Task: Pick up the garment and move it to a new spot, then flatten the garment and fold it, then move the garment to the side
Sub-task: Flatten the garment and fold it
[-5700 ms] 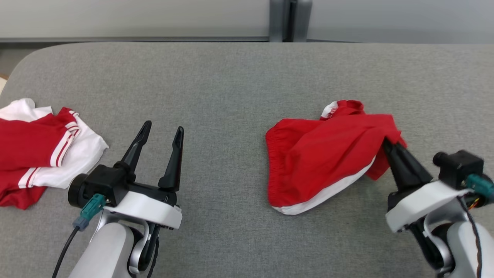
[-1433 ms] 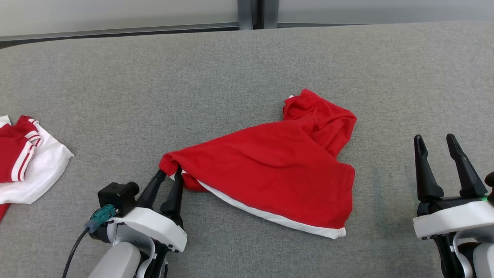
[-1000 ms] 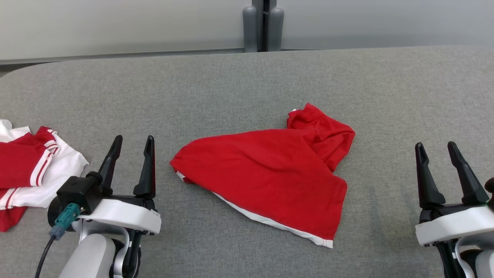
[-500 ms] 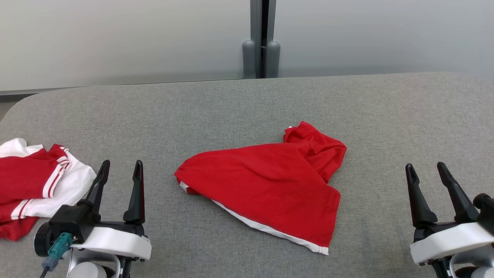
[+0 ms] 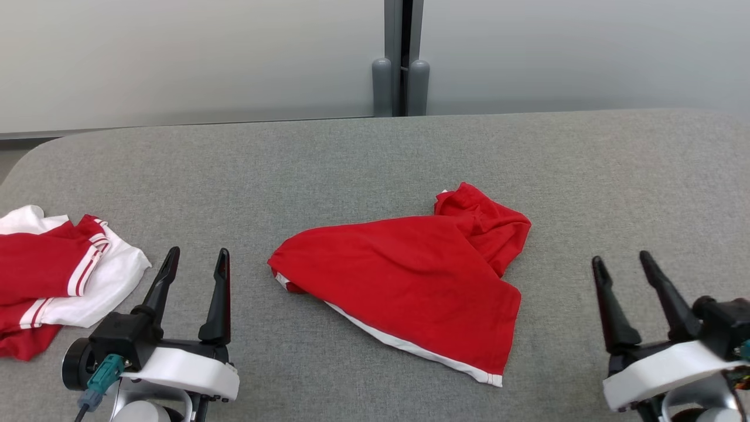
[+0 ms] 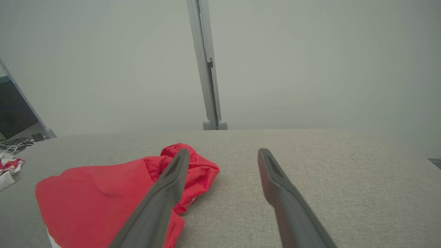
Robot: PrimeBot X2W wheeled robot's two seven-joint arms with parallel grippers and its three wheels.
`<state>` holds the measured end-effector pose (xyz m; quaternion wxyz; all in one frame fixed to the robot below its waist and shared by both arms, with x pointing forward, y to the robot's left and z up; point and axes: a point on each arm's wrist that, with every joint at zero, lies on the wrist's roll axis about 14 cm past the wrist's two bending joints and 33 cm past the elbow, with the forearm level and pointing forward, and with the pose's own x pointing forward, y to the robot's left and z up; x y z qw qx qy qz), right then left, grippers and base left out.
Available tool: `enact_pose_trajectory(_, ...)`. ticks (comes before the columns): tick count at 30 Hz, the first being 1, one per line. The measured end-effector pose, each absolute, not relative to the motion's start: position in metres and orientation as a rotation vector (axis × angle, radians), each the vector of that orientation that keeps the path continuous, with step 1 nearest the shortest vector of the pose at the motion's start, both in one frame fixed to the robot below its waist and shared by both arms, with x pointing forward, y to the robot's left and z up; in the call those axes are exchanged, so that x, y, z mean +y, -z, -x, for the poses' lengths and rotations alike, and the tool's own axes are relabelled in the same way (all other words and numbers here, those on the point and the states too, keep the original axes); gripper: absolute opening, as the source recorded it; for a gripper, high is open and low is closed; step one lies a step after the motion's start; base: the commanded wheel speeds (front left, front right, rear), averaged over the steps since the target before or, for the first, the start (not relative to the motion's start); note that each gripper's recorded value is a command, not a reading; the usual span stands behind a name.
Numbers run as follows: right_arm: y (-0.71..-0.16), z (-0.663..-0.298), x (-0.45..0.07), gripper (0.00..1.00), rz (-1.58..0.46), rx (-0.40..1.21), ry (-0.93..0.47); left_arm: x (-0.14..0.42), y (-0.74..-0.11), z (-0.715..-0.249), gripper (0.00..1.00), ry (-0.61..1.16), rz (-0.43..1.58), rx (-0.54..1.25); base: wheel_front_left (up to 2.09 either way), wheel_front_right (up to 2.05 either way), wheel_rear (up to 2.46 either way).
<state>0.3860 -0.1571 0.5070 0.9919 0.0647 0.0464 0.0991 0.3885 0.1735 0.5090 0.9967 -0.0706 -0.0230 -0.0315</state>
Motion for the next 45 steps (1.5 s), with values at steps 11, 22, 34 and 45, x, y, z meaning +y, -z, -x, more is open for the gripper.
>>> enact_pose_trajectory(11, -0.404, -0.316, -0.06, 1.0, -0.132, 0.498, -0.515, 0.169, -0.506, -0.398, 1.0, 0.07, 0.136, -0.039, 0.0, 0.0, 0.0)
enact_pose_trajectory(22, -0.364, -0.326, -0.056, 0.0, -0.033, 0.6, -0.584, 0.165, -0.494, -0.411, 1.0, 0.078, 0.132, -0.015, 0.0, 0.0, 0.0)
enact_pose_trajectory(34, -0.445, -0.396, -0.065, 0.0, -0.09, 0.291, -0.528, 0.162, -0.49, -0.423, 1.0, 0.09, 0.126, -0.012, 0.0, 0.0, 0.0)
enact_pose_trajectory(45, -0.473, -0.463, -0.108, 0.0, -0.08, 0.198, -0.388, 0.155, -0.479, -0.43, 1.0, 0.108, 0.137, 0.012, 0.0, 0.0, 0.0)
